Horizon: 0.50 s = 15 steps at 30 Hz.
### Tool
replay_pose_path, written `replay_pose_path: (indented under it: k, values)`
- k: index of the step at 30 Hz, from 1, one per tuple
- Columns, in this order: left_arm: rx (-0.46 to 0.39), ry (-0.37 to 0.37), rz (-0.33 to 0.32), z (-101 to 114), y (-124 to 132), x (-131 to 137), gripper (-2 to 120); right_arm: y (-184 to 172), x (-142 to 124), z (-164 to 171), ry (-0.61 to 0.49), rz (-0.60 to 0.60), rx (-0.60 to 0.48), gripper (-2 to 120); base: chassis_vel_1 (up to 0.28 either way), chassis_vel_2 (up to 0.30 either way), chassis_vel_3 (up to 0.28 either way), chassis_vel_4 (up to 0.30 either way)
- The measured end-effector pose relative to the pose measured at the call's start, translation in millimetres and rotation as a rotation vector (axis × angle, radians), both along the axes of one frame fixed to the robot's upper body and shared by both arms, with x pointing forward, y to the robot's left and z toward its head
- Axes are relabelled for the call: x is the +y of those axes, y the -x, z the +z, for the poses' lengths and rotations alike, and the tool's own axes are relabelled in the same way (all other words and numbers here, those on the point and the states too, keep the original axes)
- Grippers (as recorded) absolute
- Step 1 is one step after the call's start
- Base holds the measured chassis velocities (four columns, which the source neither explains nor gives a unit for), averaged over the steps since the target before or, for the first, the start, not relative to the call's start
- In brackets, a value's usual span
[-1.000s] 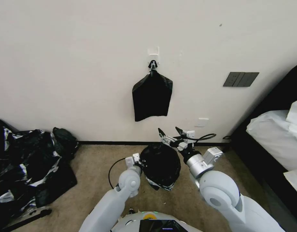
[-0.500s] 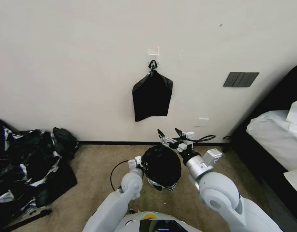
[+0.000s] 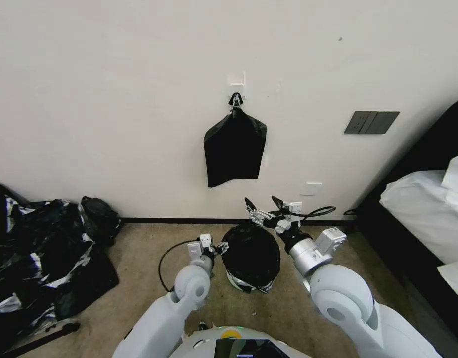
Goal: Place a trash bag onto the trash bin.
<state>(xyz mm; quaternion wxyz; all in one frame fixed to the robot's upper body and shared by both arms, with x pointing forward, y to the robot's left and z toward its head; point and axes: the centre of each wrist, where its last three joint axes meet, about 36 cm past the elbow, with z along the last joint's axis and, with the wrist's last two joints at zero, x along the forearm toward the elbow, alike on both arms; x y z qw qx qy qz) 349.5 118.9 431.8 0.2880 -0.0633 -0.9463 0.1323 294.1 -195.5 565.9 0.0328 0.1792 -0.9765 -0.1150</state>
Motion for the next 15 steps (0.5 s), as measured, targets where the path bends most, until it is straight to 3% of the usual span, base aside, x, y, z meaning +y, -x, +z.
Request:
replay_pose_path:
  k: [1, 4, 5, 8, 11, 12, 13, 15]
  values:
    - [0.0, 0.0, 0.0, 0.0, 0.0, 0.0, 86, 0.0, 0.0, 0.0, 0.0, 0.0, 0.0, 100, 0.0, 0.0, 0.0, 0.0]
    - [-0.149, -0.031, -0.017, 10.3, 5.8, 13.2, 98, -5.6, -10.0, -11.8, 0.047, -0.046, -0.017, 100, 0.0, 0.0, 0.0, 0.0]
    - [-0.149, -0.031, -0.017, 10.3, 5.8, 13.2, 98, -5.6, -10.0, -11.8, 0.047, -0.046, -0.017, 100, 0.0, 0.0, 0.0, 0.0]
    - [-0.332, -0.095, -0.053, 17.2, 11.0, 43.4, 100, -9.0, -28.3, -42.7, 0.112, -0.116, -0.057, 100, 0.0, 0.0, 0.0, 0.0]
    - [-0.393, -0.137, -0.062, 15.8, 11.7, 56.9, 100, -7.5, -35.6, -56.7, 0.142, -0.139, -0.079, 100, 0.0, 0.0, 0.0, 0.0]
    - [-0.498, -0.221, -0.061, 12.4, 11.2, 89.1, 100, -1.1, -47.7, -81.4, 0.176, -0.157, -0.087, 100, 0.0, 0.0, 0.0, 0.0]
    - [-0.544, -0.261, -0.058, 10.8, 11.5, 114.3, 100, 5.2, -55.1, -99.7, 0.19, -0.176, -0.081, 100, 0.0, 0.0, 0.0, 0.0]
    - [-0.561, -0.275, -0.058, 9.4, 12.3, 127.5, 100, 9.1, -58.2, -109.7, 0.192, -0.19, -0.082, 100, 0.0, 0.0, 0.0, 0.0]
